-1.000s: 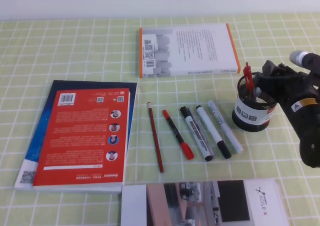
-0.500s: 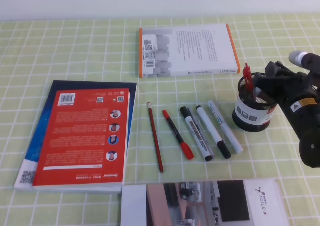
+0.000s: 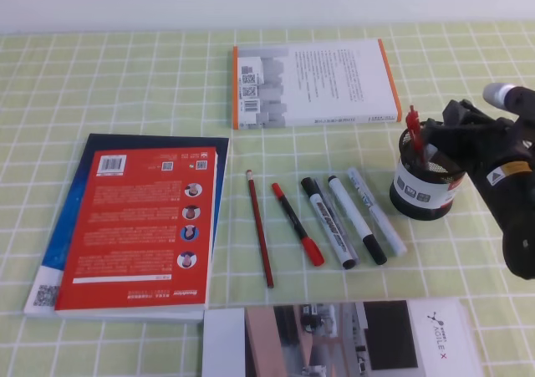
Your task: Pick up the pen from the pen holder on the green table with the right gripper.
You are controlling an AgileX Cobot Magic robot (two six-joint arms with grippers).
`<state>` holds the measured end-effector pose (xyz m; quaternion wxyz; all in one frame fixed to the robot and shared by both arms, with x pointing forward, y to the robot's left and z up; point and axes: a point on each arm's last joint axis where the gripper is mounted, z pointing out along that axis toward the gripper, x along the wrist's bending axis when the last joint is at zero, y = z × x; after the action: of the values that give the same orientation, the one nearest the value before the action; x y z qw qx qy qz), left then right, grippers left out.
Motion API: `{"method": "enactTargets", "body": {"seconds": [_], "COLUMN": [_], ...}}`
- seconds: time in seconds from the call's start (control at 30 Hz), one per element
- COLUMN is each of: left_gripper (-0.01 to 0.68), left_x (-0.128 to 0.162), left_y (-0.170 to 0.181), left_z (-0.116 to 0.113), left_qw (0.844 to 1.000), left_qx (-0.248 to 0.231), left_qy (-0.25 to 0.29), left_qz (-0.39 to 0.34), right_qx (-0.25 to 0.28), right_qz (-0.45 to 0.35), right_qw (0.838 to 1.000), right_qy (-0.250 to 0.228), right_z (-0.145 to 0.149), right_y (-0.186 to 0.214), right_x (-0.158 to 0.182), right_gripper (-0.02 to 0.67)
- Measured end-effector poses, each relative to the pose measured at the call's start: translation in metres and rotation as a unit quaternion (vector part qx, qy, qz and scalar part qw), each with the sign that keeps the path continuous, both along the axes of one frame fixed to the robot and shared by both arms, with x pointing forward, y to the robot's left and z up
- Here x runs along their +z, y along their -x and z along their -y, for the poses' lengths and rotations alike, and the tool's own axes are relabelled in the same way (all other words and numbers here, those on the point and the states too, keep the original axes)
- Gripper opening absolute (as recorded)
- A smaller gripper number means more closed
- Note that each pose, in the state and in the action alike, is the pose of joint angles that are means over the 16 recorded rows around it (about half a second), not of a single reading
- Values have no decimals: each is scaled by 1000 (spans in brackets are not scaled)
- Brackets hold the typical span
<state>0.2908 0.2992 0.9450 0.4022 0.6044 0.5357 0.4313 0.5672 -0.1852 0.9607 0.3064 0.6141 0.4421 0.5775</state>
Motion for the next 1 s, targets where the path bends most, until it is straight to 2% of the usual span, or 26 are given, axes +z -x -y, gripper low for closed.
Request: {"method": "enactTargets", "body": {"seconds": [0.27, 0.63, 1.0], "left_gripper": [-5, -5, -5], "left_x": [0, 0, 0], "left_y": [0, 0, 0], "left_z": [0, 0, 0], "left_qw": [1000, 1000, 1000], "left_qx": [0, 0, 0], "left_qy": [0, 0, 0], "left_qz": [0, 0, 0], "right_qx": [17, 49, 134], "right_qz": [12, 37, -9], "right_qw": [999, 995, 982], "right_qy": [25, 83, 130], "right_z": [0, 5, 3], "right_y": [7, 30, 59], "right_x": [22, 75, 136], "right_gripper": [113, 113, 113]}}
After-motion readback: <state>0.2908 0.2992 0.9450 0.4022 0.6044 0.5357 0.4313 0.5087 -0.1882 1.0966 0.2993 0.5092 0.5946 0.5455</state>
